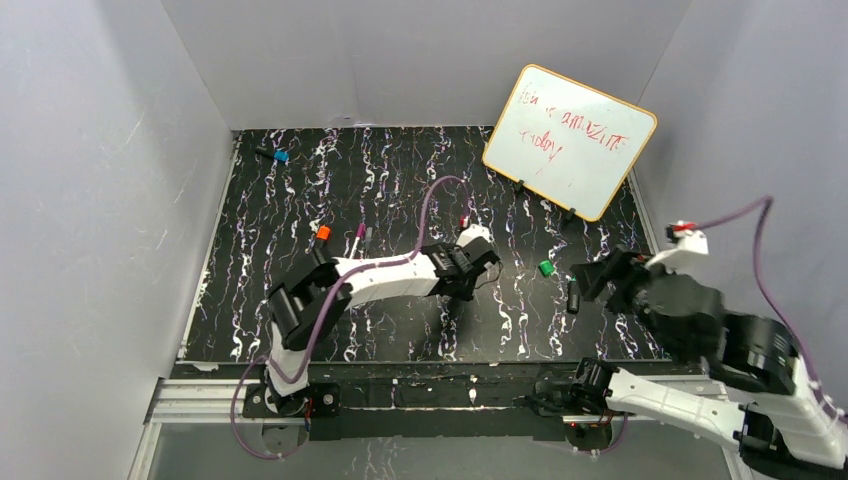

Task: Insert the pens into the pen caps
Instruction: Pick up the pen from the center of the board.

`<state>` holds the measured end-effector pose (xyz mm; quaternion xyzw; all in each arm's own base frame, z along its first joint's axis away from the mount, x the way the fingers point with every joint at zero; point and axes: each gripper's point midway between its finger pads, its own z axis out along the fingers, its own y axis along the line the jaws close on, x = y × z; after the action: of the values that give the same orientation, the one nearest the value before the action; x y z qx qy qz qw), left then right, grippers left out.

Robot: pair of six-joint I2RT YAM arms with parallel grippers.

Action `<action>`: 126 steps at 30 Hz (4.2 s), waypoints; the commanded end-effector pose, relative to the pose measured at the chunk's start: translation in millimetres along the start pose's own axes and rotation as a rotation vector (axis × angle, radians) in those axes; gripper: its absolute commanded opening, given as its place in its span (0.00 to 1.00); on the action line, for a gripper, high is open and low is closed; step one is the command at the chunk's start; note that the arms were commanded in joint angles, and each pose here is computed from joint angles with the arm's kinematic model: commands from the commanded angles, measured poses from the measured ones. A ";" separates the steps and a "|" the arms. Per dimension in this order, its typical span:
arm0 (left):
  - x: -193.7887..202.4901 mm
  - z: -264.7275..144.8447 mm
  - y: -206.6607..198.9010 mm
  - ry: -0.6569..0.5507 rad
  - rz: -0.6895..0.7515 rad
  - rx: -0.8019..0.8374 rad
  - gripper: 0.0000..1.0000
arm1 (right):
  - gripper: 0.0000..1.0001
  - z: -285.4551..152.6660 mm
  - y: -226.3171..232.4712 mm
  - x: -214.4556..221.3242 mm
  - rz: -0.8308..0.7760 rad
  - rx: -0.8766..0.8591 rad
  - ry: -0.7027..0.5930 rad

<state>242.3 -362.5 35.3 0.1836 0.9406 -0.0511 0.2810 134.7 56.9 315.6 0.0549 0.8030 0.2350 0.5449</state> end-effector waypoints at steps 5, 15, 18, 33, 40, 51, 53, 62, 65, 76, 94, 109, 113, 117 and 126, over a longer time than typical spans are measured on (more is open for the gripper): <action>-61.3 -53.1 57.4 -0.163 -0.148 0.155 0.30 | 0.84 28.2 13.1 34.5 0.043 0.249 0.134; -65.8 -82.2 132.7 -0.184 -0.140 0.284 0.36 | 0.76 71.0 94.7 138.2 -0.174 0.198 0.502; -60.7 -83.6 143.5 -0.192 -0.169 0.313 0.37 | 0.76 98.2 144.3 149.7 -0.293 0.075 0.477; -68.2 -116.1 167.9 -0.268 -0.201 0.388 0.38 | 0.83 201.4 19.5 83.9 -0.021 0.156 0.453; -69.2 -117.0 168.1 -0.269 -0.225 0.450 0.39 | 0.82 154.0 -88.9 140.8 0.260 0.462 0.532; -61.5 -118.0 171.0 -0.263 -0.217 0.450 0.39 | 0.65 157.9 -149.2 168.9 0.385 0.731 0.473; -61.8 -117.8 171.2 -0.264 -0.218 0.450 0.39 | 0.67 162.3 -152.3 160.0 0.359 0.735 0.441; -64.3 -116.1 170.5 -0.260 -0.231 0.472 0.40 | 0.73 167.6 -178.6 115.1 0.175 0.800 0.403; -64.3 -116.1 170.5 -0.259 -0.234 0.475 0.40 | 0.72 172.2 -185.7 127.4 0.166 0.772 0.483; -63.8 -115.6 171.1 -0.256 -0.237 0.479 0.40 | 0.68 168.8 -190.4 162.9 0.226 0.744 0.509; -62.4 -110.9 171.8 -0.237 -0.236 0.484 0.41 | 0.01 179.8 -214.2 193.3 0.284 0.858 0.550; -61.8 -110.3 174.1 -0.235 -0.238 0.477 0.41 | 0.01 236.3 -203.1 171.1 0.260 0.707 0.532; -62.4 -109.7 174.4 -0.234 -0.240 0.478 0.41 | 0.01 253.4 -182.2 173.4 0.191 0.643 0.548; -62.3 -108.8 175.2 -0.232 -0.242 0.477 0.41 | 0.01 267.8 -157.2 185.2 0.112 0.583 0.590; -59.9 -106.5 178.1 -0.230 -0.243 0.459 0.41 | 0.01 287.9 -104.1 206.5 0.038 0.463 0.646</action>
<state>302.5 -197.8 159.6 0.1169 0.8798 -0.3202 0.3313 343.1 105.1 21.7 0.1363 0.9523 0.0514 0.2682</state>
